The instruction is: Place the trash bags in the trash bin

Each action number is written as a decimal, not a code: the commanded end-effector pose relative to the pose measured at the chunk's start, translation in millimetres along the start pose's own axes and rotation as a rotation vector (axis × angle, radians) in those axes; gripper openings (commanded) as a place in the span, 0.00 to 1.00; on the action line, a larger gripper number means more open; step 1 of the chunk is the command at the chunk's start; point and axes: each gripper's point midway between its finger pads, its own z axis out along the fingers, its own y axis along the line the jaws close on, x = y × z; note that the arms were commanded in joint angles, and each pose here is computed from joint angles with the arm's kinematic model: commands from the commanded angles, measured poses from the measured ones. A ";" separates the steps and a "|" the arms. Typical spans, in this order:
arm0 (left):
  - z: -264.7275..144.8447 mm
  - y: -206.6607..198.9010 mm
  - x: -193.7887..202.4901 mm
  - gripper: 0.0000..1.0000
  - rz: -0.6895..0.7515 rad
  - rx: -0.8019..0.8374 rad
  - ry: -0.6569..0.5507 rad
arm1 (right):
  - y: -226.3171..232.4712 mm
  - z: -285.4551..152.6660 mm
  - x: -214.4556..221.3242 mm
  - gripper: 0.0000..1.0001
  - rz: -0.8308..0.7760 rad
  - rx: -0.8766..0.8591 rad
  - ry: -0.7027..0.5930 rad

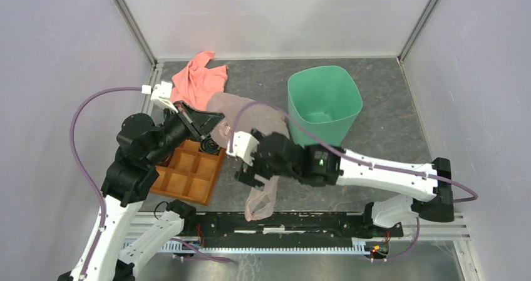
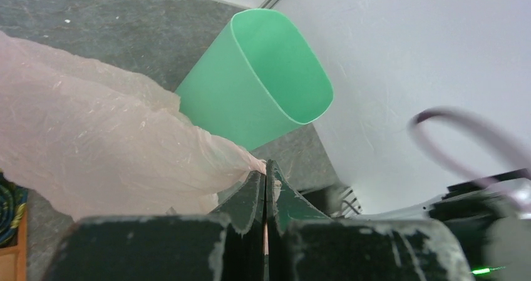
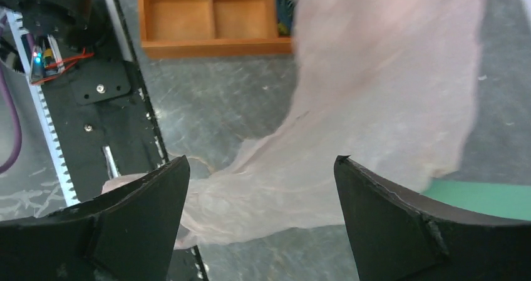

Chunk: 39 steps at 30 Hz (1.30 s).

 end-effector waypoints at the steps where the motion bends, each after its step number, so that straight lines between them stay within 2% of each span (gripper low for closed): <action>1: -8.0 -35.8 -25.6 0.02 -0.042 0.125 -0.079 | 2.3 -12.7 -40.0 0.96 0.214 0.049 -0.445; 5: -12.6 -47.4 -33.5 0.02 -0.045 0.160 -0.096 | -26.0 -11.5 -20.8 0.98 0.278 0.236 -0.515; 7: -14.9 -52.7 -38.2 0.02 -0.039 0.173 -0.105 | -28.6 -4.9 -19.6 0.98 0.292 0.268 -0.535; 11: -18.0 -62.3 -47.1 0.02 -0.033 0.197 -0.123 | -22.3 18.2 -27.7 0.98 0.321 0.278 -0.534; 16: -25.4 -80.1 -60.3 0.02 -0.031 0.256 -0.159 | -50.8 37.7 -8.0 0.98 0.397 0.525 -0.475; 19: -34.0 -93.3 -67.9 0.02 -0.003 0.303 -0.179 | -59.6 37.8 -22.7 0.98 0.377 0.547 -0.520; 20: -38.8 -97.5 -70.5 0.02 0.016 0.313 -0.187 | -60.5 35.9 -31.4 0.93 0.372 0.526 -0.546; 21: -44.8 -102.2 -73.5 0.02 0.042 0.325 -0.198 | -63.1 33.6 -39.4 0.82 0.373 0.509 -0.570; 22: -52.8 -108.2 -77.0 0.02 0.073 0.341 -0.213 | -67.8 29.5 -48.2 0.64 0.393 0.495 -0.595; 25: -91.7 -136.6 -89.2 0.02 0.163 0.446 -0.298 | -83.6 15.5 -84.5 0.29 0.510 0.381 -0.675; 28: -121.8 -155.6 -96.6 0.02 0.191 0.547 -0.394 | -106.0 -18.4 -119.0 0.01 0.578 0.288 -0.794; 30: -125.3 -157.5 -98.9 0.03 0.171 0.571 -0.423 | -123.7 -43.2 -134.3 0.00 0.590 0.263 -0.851; 32: -112.3 -152.0 -96.2 0.04 0.126 0.561 -0.396 | -140.1 -63.9 -149.0 0.00 0.573 0.241 -0.867; 37: -57.6 -132.5 -91.7 0.03 -0.030 0.505 -0.297 | -158.0 -101.5 -164.0 0.01 0.473 0.173 -0.811; 39: -38.6 -136.2 -92.0 0.04 -0.070 0.539 -0.255 | -157.5 -116.6 -164.5 0.00 0.435 0.145 -0.782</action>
